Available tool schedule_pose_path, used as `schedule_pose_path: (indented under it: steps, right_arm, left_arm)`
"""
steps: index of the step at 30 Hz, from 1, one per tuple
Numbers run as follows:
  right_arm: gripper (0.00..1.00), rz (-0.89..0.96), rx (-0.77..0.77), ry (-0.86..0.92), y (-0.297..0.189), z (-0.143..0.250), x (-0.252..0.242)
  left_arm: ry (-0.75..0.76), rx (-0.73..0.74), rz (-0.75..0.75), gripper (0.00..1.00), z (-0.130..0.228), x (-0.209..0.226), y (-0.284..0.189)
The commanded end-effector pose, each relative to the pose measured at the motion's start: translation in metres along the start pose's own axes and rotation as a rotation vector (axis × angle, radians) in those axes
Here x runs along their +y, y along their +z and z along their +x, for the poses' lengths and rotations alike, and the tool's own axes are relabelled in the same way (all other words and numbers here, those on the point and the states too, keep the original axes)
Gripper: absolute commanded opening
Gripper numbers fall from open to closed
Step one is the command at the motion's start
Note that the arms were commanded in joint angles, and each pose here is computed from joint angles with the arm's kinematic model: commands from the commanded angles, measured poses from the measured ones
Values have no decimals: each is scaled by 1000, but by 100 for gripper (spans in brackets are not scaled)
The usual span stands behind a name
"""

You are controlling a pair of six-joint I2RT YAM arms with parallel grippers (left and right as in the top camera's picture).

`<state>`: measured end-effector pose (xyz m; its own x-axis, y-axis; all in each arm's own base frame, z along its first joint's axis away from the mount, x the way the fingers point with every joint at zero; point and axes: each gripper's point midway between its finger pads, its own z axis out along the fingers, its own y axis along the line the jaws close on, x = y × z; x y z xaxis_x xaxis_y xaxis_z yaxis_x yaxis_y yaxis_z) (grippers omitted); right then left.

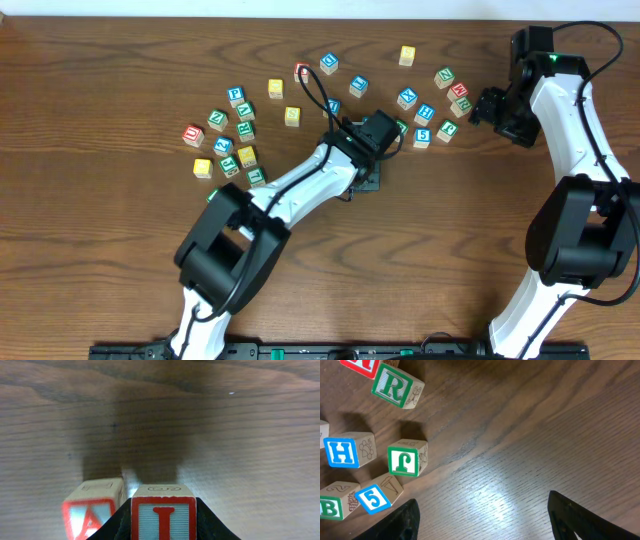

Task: Spell out AI2
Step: 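Lower the I block beside the A block and open the left gripper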

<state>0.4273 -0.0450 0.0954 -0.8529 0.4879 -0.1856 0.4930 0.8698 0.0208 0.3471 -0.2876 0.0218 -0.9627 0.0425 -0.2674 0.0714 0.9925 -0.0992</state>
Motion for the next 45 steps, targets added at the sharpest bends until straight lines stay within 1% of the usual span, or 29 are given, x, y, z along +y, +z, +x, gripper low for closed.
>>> schedule_pose_path:
  steps: [1, 11, 13, 17, 20, 27, 29, 33, 39, 42, 45]
  right_arm:
    - [76, -11, -23, -13, -11, -1, 2]
    - [77, -10, -21, -13, -11, -1, 1]
    - [77, -9, -21, -13, -11, -1, 1]
    - [77, -10, -21, -13, -11, -1, 1]
    - [77, -9, -21, -13, -11, 0, 1]
    - [77, -11, -21, -22, -11, 1, 5]
    - [76, -11, -21, -25, -11, 1, 6]
    - [77, -11, -21, -22, -11, 1, 5]
    - [77, -11, -21, -25, -11, 1, 6]
    - [77, -11, -21, -25, -11, 1, 6]
    - [77, -11, -21, -25, -11, 2, 6]
  left_arm:
    - [-20, 14, -38, 31, 5, 6, 16]
    - [-21, 6, -31, 31, 3, 5, 16]
    - [-21, 5, -31, 43, 3, 4, 16]
    - [-21, 2, -28, 57, 2, 4, 16]
    - [-22, 1, -27, 58, 2, 3, 16]
    - [-23, -18, -11, 58, -3, 1, 6]
    - [-25, -36, 2, 58, -8, -1, -3]
    - [1, -89, 41, 57, -20, -6, -30]
    - [3, -181, 102, 57, -37, -7, -85]
    - [7, -231, 118, 58, -47, 6, -118]
    - [-42, -259, 112, 57, -56, 29, -142]
